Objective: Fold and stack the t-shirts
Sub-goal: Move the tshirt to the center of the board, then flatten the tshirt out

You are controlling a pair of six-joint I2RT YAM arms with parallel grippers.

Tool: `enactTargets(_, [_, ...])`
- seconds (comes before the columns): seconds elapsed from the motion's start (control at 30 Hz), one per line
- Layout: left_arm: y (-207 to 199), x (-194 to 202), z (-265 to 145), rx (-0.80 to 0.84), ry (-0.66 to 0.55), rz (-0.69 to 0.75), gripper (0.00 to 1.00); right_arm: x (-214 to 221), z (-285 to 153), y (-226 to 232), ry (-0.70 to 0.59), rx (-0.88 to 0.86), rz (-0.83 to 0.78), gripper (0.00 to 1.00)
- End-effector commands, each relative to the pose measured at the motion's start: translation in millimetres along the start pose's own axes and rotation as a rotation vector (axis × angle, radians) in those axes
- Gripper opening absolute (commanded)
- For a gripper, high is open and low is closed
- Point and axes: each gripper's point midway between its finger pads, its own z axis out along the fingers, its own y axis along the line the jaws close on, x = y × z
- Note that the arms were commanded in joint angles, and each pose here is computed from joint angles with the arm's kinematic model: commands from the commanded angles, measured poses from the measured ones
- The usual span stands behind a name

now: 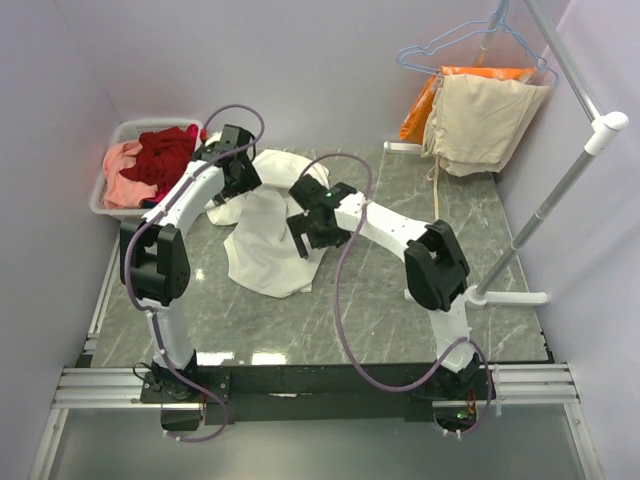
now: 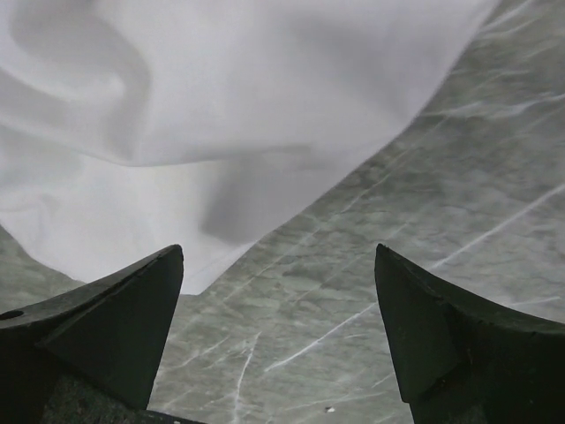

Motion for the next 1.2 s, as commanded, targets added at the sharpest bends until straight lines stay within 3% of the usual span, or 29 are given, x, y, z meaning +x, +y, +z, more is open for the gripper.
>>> enactTargets(0.0, [-11,-26,-5,0.056,-0.023,-0.016,0.82,0,-2,18,0.029,-0.048,-0.035,0.93])
enactTargets(0.1, [-9,-33,-1,0.065,-0.021,-0.022,0.82,4,9,22,0.066,-0.047,-0.029,0.78])
enactTargets(0.13, [-10,-34,0,0.073,-0.017,-0.024,0.82,5,10,23,0.070,-0.046,-0.028,0.66])
enactTargets(0.23, [-6,-40,3,0.079,-0.018,-0.027,0.83,5,13,24,0.076,-0.046,-0.011,0.45])
enactTargets(0.37, [-1,-45,6,0.080,-0.017,-0.027,0.83,12,18,29,0.095,-0.068,0.012,0.45])
enactTargets(0.5, [2,-49,8,0.085,-0.017,-0.031,0.83,19,25,34,0.122,-0.088,0.027,0.59])
enactTargets(0.6, [-1,-47,10,0.098,-0.010,-0.028,0.83,23,32,34,0.140,-0.091,0.029,0.59])
enactTargets(0.67, [-1,-46,12,0.098,-0.005,-0.025,0.83,26,38,36,0.152,-0.094,0.034,0.53])
enactTargets(0.8, [-1,-43,14,0.099,0.005,-0.012,0.83,30,46,38,0.178,-0.096,0.039,0.27])
enactTargets(0.97, [-2,-40,16,0.107,0.012,-0.004,0.83,37,48,26,0.199,-0.033,0.048,0.11])
enactTargets(1.0, [-2,-40,17,0.108,0.014,-0.003,0.83,38,47,25,0.203,-0.026,0.052,0.00])
enactTargets(1.17, [-2,-37,19,0.110,0.021,0.005,0.83,38,36,-17,0.171,0.153,0.133,0.00])
